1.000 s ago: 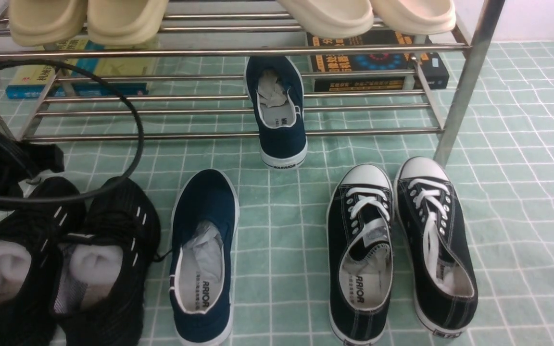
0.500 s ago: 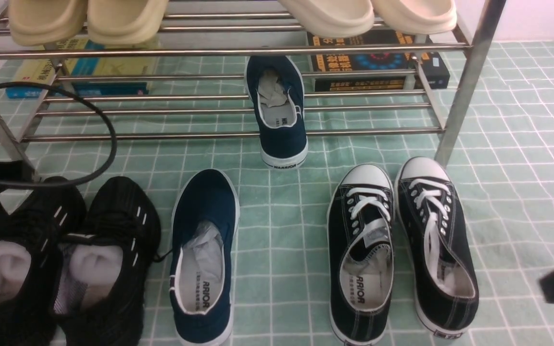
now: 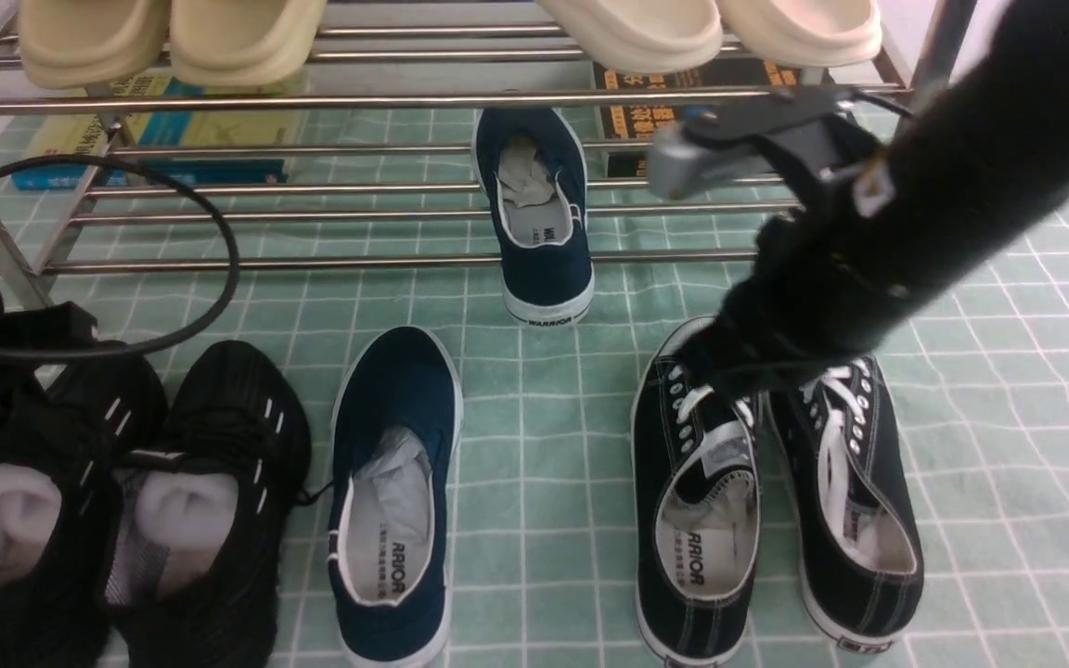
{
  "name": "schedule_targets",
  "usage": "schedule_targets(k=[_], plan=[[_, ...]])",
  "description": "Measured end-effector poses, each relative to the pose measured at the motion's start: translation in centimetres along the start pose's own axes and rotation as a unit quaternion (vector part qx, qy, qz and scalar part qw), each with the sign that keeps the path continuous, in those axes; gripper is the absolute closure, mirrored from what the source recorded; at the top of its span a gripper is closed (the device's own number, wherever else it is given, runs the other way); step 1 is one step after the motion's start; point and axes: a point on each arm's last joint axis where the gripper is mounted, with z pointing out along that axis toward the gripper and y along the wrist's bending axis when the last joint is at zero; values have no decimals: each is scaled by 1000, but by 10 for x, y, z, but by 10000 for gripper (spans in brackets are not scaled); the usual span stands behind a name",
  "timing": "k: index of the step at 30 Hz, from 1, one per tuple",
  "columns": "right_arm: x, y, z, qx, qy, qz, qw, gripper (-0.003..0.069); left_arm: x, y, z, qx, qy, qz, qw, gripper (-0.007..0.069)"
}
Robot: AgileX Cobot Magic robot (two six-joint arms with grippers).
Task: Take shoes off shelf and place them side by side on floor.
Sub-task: 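Grasp a shoe standing on the lower shelf of the shoe rack with the left gripper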
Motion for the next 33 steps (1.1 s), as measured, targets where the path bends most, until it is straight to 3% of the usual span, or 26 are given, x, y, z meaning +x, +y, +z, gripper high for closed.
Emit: schedule_targets(k=[5, 8, 9, 12, 17, 24, 29, 33], plan=[[-37, 11, 20, 25, -10, 6, 1000, 530, 0, -5, 0, 26, -1, -17, 1000, 599], [-67, 19, 35, 37, -37, -5, 999, 389, 0, -7, 0, 38, -2, -24, 999, 592], [-69, 20, 39, 38, -36, -5, 999, 389, 0, -7, 0, 38, -2, -24, 999, 592], [-93, 22, 54, 40, -86, -13, 995, 281, 0, -7, 0, 39, -2, -25, 999, 589], [-114, 17, 91, 60, -140, -37, 988, 215, 0, -10, 0, 56, -2, -36, 998, 586], [-119, 7, 138, 100, -162, -77, 979, 217, -1, -11, 0, 60, -2, -38, 997, 580], [-117, 0, 165, 122, -154, -87, 977, 293, -1, -11, 0, 61, -2, -39, 997, 573], [-116, 2, 165, 125, -151, -78, 978, 533, -1, -11, 0, 61, -2, -39, 997, 573]])
